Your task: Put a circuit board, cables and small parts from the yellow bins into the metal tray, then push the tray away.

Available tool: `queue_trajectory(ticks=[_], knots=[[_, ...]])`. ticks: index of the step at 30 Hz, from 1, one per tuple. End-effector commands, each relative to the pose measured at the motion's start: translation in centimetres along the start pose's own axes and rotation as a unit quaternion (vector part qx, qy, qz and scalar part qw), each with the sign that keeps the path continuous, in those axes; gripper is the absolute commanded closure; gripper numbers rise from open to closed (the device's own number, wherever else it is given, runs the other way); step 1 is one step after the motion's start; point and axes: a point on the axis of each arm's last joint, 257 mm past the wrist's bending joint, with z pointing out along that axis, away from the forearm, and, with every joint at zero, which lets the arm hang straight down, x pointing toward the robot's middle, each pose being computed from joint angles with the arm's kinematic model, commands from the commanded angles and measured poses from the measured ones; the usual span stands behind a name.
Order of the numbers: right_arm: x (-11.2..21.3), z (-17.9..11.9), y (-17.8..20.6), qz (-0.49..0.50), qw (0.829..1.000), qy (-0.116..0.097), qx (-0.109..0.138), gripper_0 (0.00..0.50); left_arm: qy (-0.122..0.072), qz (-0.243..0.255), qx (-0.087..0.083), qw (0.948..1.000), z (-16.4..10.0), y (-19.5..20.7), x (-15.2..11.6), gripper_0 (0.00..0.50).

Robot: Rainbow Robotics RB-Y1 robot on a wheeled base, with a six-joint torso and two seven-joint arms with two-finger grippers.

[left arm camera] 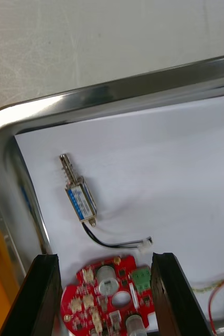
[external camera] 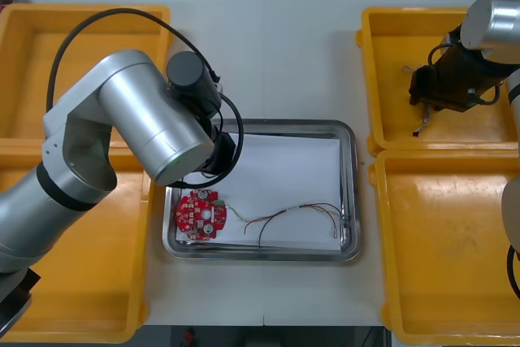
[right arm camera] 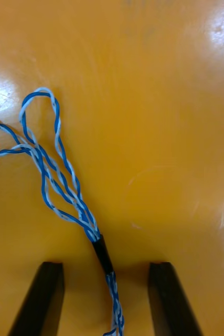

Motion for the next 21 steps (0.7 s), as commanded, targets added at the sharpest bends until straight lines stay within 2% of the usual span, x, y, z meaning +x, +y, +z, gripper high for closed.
queue_trajectory(ticks=[1,4,5,7,11,14,21], knots=[[-0.6,-0.7,2.0,0.009,1.0,-0.002,-0.009,0.414,-0.023,-0.033,0.012,0.9991,-4.8,2.0,-2.5,0.0],[-0.5,-0.6,1.9,0.009,1.0,0.0,-0.01,0.495,-0.017,-0.032,0.013,0.9993,-6.9,3.7,-3.1,0.0],[-0.5,-0.7,2.0,0.009,1.0,-0.001,-0.01,0.5,-0.016,-0.031,0.013,0.9993,-7.3,4.2,-3.2,0.0],[-0.5,-0.7,1.9,0.009,1.0,-0.001,-0.009,0.5,-0.013,-0.032,0.013,0.9993,-8.8,6.0,-3.9,0.0],[-0.8,-1.1,1.4,0.01,1.0,-0.002,-0.007,0.5,-0.022,-0.03,0.015,0.9992,-10.7,8.8,-5.2,0.0],[-1.1,-2.8,0.9,0.005,1.0,0.001,0.001,0.5,-0.015,-0.028,0.016,0.9994,-12.0,11.9,-5.9,0.0],[-0.9,-6.9,0.6,-0.004,1.0,0.016,0.006,0.5,-0.003,-0.004,0.028,0.9996,-13.1,15.8,-6.9,0.0]])
